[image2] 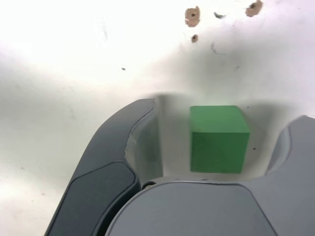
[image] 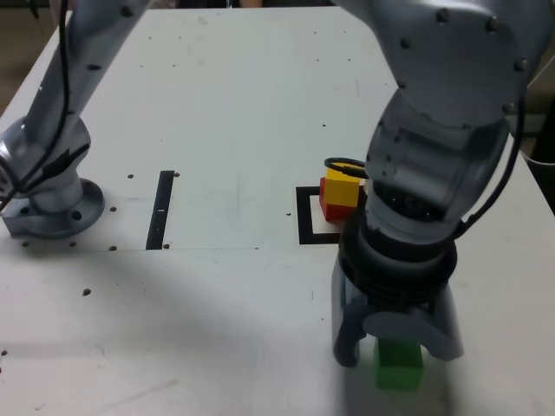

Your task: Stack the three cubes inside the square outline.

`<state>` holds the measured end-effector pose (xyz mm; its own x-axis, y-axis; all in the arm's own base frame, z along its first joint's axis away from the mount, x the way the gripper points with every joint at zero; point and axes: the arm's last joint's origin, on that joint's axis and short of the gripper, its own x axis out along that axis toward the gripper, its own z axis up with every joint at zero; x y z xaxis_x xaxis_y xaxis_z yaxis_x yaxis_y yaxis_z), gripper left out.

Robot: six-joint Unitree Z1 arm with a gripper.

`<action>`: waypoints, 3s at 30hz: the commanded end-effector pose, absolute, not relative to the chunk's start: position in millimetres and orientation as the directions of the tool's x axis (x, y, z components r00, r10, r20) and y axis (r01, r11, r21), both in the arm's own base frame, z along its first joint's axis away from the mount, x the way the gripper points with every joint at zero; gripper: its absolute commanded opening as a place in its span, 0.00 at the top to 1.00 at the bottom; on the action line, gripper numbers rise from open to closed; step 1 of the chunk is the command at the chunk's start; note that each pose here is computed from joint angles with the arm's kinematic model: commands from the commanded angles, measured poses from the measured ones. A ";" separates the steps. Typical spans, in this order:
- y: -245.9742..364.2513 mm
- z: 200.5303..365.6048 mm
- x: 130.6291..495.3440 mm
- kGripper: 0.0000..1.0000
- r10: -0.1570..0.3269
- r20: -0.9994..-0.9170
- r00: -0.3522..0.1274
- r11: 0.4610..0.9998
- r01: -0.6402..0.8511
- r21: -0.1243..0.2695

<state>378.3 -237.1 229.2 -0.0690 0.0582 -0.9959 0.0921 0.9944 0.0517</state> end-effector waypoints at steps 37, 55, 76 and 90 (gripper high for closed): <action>-235.2 244.6 386.6 0.95 0.074 -0.995 -0.061 0.988 0.138 0.065; -95.6 351.1 350.8 0.95 0.073 -0.997 -0.026 0.981 0.182 0.068; -23.0 345.3 334.6 0.95 0.086 -0.996 -0.007 0.989 0.125 0.085; -26.3 331.6 342.1 0.95 0.090 -0.996 -0.001 0.992 0.091 0.090</action>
